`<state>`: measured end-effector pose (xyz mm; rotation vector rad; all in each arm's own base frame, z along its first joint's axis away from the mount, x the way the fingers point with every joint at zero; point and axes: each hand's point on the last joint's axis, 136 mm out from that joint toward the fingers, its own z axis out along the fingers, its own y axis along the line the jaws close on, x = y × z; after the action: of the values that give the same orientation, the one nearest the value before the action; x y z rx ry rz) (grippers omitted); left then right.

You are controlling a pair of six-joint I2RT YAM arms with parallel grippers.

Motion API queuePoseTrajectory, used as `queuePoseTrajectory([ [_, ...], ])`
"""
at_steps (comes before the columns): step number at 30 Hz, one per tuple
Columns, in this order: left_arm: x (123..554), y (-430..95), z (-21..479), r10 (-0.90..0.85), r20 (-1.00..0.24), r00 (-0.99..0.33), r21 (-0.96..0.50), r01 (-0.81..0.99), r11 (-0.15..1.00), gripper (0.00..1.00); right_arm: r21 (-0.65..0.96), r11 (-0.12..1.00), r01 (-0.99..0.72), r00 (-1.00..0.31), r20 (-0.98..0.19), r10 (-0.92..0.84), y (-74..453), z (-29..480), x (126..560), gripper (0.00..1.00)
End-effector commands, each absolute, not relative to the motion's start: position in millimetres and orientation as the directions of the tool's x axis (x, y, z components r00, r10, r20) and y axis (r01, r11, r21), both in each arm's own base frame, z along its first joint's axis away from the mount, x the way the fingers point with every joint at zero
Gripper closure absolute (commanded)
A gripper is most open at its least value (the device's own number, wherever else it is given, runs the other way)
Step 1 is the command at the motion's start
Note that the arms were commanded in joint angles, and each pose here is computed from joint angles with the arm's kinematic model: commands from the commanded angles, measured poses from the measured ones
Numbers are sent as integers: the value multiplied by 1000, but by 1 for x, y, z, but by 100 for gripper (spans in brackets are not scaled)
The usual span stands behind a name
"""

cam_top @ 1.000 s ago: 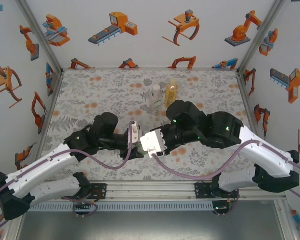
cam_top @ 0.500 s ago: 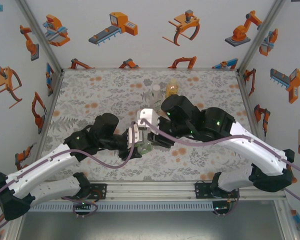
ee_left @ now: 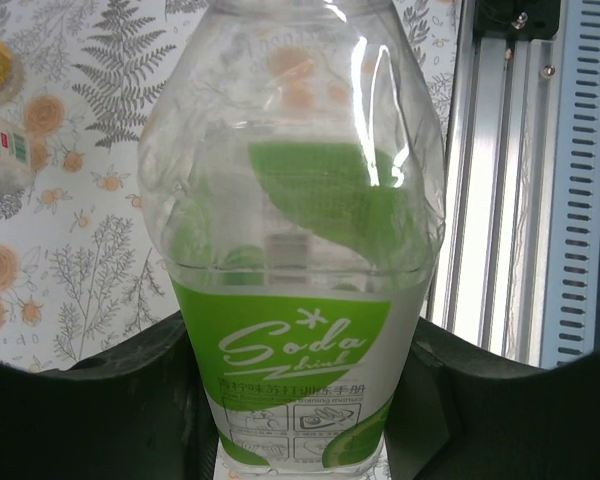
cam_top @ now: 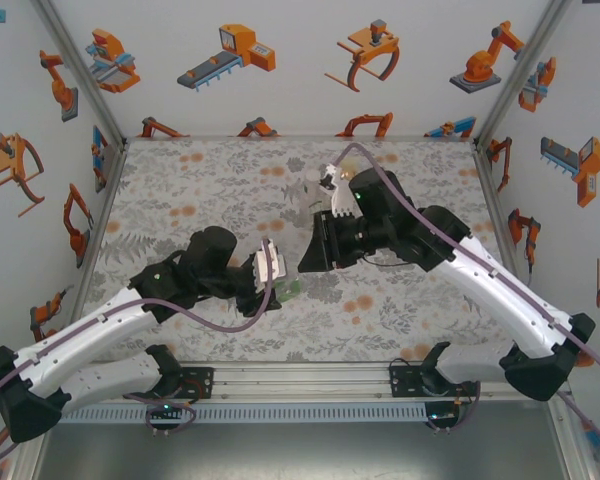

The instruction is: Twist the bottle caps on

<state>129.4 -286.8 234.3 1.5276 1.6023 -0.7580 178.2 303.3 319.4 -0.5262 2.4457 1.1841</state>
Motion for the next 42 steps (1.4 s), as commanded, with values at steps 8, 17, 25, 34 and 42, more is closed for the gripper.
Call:
queuePoseTrajectory([
  [8, 148, -305, 299, 327, -937, 125, 191, 966, 176, 100, 761, 641, -102, -956, -254, 149, 283, 290, 194, 100],
  [17, 154, -320, 304, 289, -957, 15, 74, 978, 194, 100, 684, 685, -249, -856, -486, 175, 263, 315, 211, 100],
  [25, 158, -326, 297, 314, -948, -47, 19, 979, 204, 100, 600, 740, -303, -805, -577, 138, 252, 325, 213, 100],
  [34, 162, -310, 282, 349, -935, -71, 26, 964, 264, 100, 423, 875, -234, -742, -660, 121, 204, 323, 222, 100],
  [42, 173, -296, 286, 322, -940, -111, 9, 937, 349, 100, 280, 947, -159, -797, -603, 44, 186, 245, 227, 100],
])
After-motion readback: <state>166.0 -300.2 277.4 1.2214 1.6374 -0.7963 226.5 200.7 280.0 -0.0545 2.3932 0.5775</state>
